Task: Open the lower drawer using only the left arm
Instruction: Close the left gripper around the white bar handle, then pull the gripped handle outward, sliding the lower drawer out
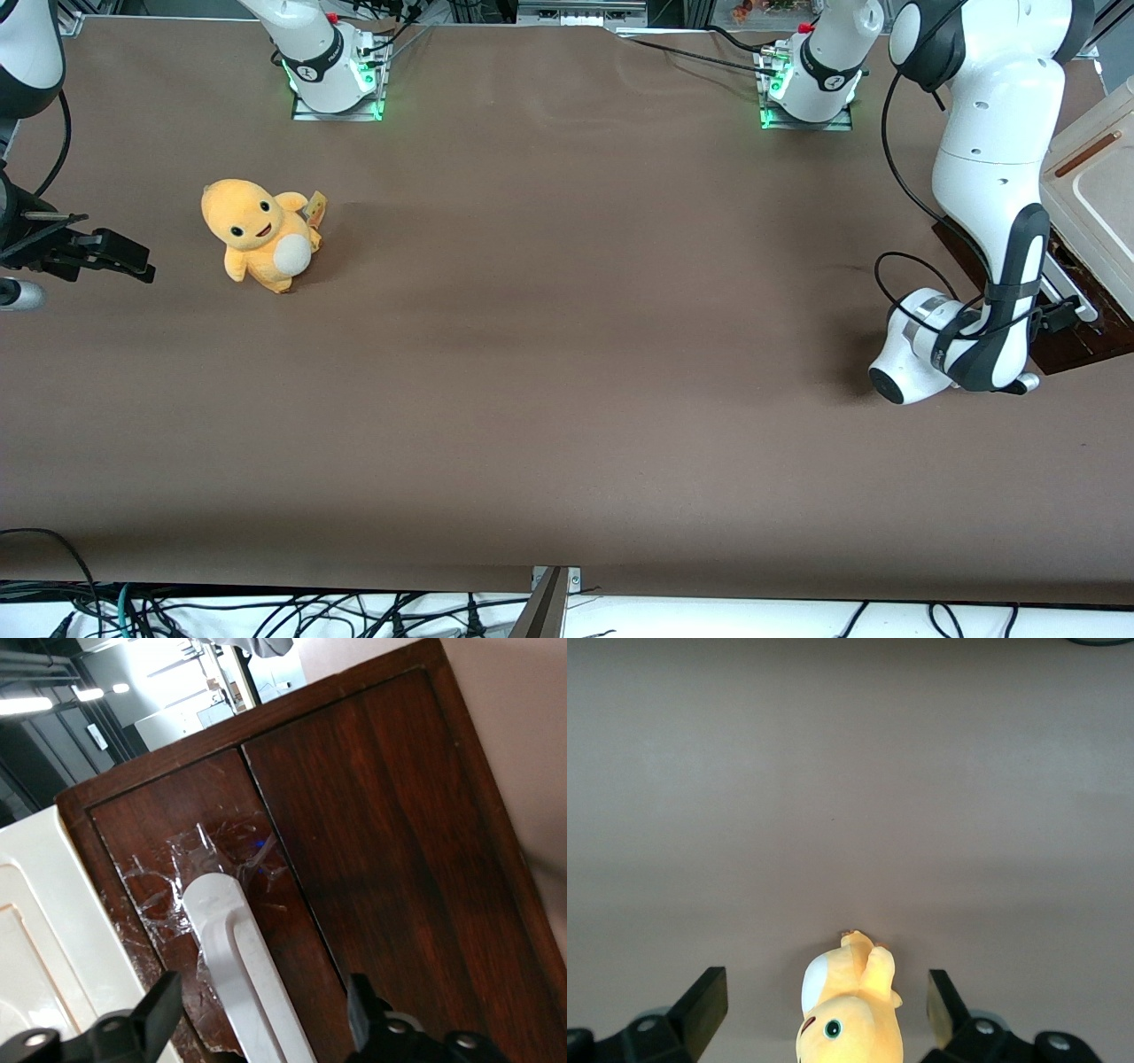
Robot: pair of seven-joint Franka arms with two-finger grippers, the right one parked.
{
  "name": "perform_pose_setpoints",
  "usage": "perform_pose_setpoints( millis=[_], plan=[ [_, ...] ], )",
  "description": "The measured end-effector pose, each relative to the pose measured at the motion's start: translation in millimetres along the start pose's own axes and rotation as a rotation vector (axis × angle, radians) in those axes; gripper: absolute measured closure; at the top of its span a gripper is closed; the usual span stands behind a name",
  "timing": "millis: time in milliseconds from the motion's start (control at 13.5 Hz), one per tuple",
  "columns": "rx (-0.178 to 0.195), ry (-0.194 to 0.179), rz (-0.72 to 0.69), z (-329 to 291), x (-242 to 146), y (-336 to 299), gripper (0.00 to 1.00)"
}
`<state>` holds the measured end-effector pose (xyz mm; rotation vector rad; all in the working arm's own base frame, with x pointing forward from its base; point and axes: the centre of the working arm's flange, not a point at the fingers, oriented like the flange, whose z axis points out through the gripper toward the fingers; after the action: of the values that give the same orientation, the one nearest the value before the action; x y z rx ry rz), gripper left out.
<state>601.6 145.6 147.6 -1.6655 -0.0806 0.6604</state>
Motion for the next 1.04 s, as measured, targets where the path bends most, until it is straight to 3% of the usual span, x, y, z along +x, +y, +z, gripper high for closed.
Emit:
perform_pose_setpoints(
  millis=[148,222,370,1037],
  plan=[
    [0.007,0.001,-0.013,0.2,0.4,1.2,0.49],
    [0.015,0.002,-0.017,0.1,0.5,-0.2,0.55],
    [0.025,0.005,-0.022,-0.1,1.0,-1.9,0.63],
    [0.025,0.005,-0.052,-2.7,2.3,-7.5,0.75]
  ],
)
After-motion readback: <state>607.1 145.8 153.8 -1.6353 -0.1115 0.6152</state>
